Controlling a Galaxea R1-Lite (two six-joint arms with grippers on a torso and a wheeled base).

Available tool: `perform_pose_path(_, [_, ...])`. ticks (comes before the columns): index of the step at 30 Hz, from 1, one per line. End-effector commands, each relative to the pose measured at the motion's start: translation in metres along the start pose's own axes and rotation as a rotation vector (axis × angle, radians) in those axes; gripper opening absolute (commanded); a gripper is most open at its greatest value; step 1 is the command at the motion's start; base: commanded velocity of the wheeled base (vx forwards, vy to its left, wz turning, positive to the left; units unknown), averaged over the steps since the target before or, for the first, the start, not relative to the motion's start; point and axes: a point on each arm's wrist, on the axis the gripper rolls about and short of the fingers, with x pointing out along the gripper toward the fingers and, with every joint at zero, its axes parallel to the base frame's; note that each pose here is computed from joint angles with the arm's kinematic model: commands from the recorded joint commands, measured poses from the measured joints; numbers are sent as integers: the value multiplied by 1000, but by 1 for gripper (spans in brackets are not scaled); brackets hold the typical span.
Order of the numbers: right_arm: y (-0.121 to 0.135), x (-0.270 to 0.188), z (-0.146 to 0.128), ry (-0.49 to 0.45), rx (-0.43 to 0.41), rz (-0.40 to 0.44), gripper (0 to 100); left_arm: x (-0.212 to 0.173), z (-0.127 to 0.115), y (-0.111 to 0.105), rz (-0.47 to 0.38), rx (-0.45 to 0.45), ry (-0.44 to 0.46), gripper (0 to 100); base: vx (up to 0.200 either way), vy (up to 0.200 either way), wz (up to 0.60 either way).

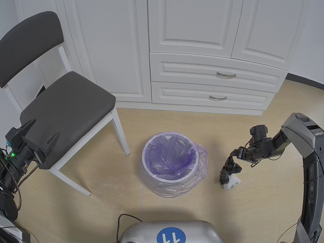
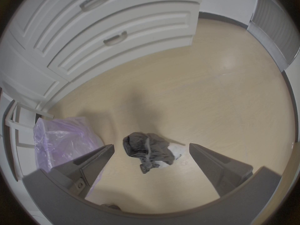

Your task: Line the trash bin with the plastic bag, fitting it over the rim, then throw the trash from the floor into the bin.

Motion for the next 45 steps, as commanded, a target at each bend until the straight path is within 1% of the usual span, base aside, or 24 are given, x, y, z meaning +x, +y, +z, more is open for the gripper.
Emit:
perform_pose_path(1, [18,35,-10,77,-32,64,100,6,-8,2,0,-7,33,100,0,0,0])
perform_pose_path(6, [20,41,-4,108,-39,78,100,7,-12,3,0,-11,50,100,0,0,0])
perform_pose_path(7, [18,52,-4,108,-41,70,100,8,-13,3,-1,-12,55,100,0,0,0])
perform_pose_path(10, [12,67,-8,109,-52,37,100,8,-15,3,-2,-15,61,100,0,0,0])
perform_pose_path(11, [10,68,-7,108,-72,23,100,9,-16,3,-3,-16,65,100,0,0,0])
perform_pose_path(13, [8,68,-6,112,-83,17,100,9,-16,3,-4,-16,68,100,0,0,0])
perform_pose_path(16, [8,69,-6,116,-85,15,100,9,-17,3,-4,-17,69,100,0,0,0])
perform_pose_path(17, [8,72,-5,139,-88,6,100,10,-17,3,-4,-18,72,100,0,0,0])
perform_pose_path(23, [8,75,-5,203,-113,-19,100,10,-18,3,-6,-19,73,100,0,0,0])
perform_pose_path(30, [8,75,-4,213,-122,-21,100,10,-18,2,-8,-21,77,100,0,0,0])
perform_pose_path(35, [9,77,-5,263,-185,-26,100,10,-20,2,-11,-22,84,100,0,0,0])
perform_pose_path(38, [10,78,-4,286,-206,-29,100,10,-20,1,-13,-23,86,100,0,0,0])
perform_pose_path(45, [10,78,-6,292,-212,-29,100,12,-24,1,-18,-6,102,100,0,0,0])
